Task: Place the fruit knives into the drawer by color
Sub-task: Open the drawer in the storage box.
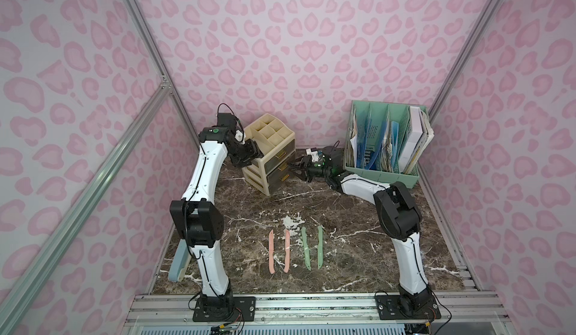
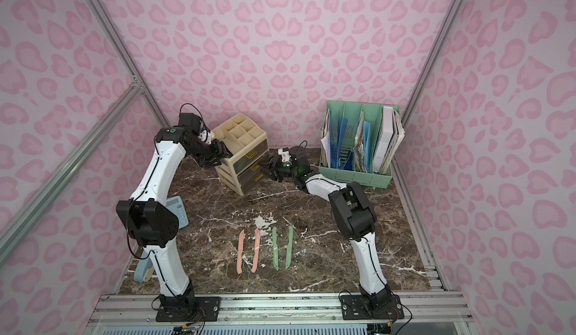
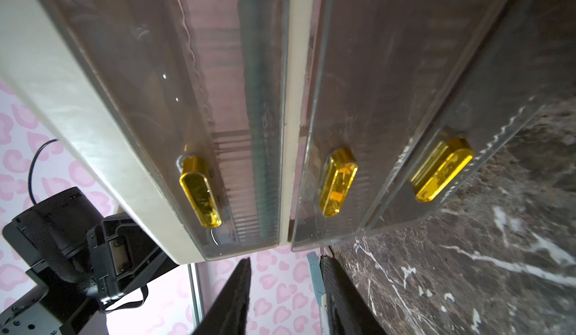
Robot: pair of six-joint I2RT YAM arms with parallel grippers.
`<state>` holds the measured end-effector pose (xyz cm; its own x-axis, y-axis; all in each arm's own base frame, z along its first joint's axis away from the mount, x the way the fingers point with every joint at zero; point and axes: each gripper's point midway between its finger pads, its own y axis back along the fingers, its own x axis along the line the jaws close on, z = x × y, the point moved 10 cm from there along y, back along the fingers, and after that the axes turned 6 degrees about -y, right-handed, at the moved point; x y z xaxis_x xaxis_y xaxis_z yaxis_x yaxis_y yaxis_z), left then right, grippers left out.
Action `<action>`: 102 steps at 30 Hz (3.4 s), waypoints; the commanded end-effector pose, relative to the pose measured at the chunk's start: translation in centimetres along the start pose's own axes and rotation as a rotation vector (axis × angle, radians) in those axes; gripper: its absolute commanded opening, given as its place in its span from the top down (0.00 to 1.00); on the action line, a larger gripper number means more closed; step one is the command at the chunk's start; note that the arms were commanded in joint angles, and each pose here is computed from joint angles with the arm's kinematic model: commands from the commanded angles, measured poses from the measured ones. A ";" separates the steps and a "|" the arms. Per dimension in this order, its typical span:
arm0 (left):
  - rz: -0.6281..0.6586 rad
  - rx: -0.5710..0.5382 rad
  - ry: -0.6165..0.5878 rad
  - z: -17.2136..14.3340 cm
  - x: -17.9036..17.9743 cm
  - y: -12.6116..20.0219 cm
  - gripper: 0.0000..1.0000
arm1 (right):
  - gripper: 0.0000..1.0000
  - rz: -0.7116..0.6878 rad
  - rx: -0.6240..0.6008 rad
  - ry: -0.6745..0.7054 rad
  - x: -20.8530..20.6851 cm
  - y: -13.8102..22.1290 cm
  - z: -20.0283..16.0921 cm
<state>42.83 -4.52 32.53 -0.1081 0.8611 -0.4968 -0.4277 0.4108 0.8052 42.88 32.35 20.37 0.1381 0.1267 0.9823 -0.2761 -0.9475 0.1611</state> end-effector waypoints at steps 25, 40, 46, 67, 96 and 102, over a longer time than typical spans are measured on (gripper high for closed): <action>0.036 0.063 0.066 -0.6 1.0 -0.7 0.37 | 0.64 0.027 0.031 -0.036 -1.2 -2.2 1.0; 0.029 0.072 0.073 -0.5 1.2 -1.2 0.37 | 0.65 0.034 0.037 -0.053 -2.0 -3.1 1.4; 0.027 0.075 0.078 -0.5 1.3 -1.3 0.37 | 0.65 0.039 0.037 -0.044 -1.7 -3.3 1.4; 0.024 0.072 0.079 -0.4 1.2 -1.3 0.36 | 0.88 0.043 0.054 -0.044 -2.0 -4.1 1.3; 0.018 0.066 0.088 0.0 1.5 -1.4 0.36 | 0.90 0.002 0.030 -0.022 -2.3 1.5 -0.1; 0.018 0.065 0.092 0.0 1.6 -1.3 0.37 | 0.90 -0.003 0.027 -0.019 -2.3 2.4 -0.4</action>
<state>43.85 -4.03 31.57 -0.1271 0.8398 -0.5278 -0.4254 0.4345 0.7938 41.65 30.16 17.75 0.1943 0.1386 0.9711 -0.2534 -0.9493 0.1861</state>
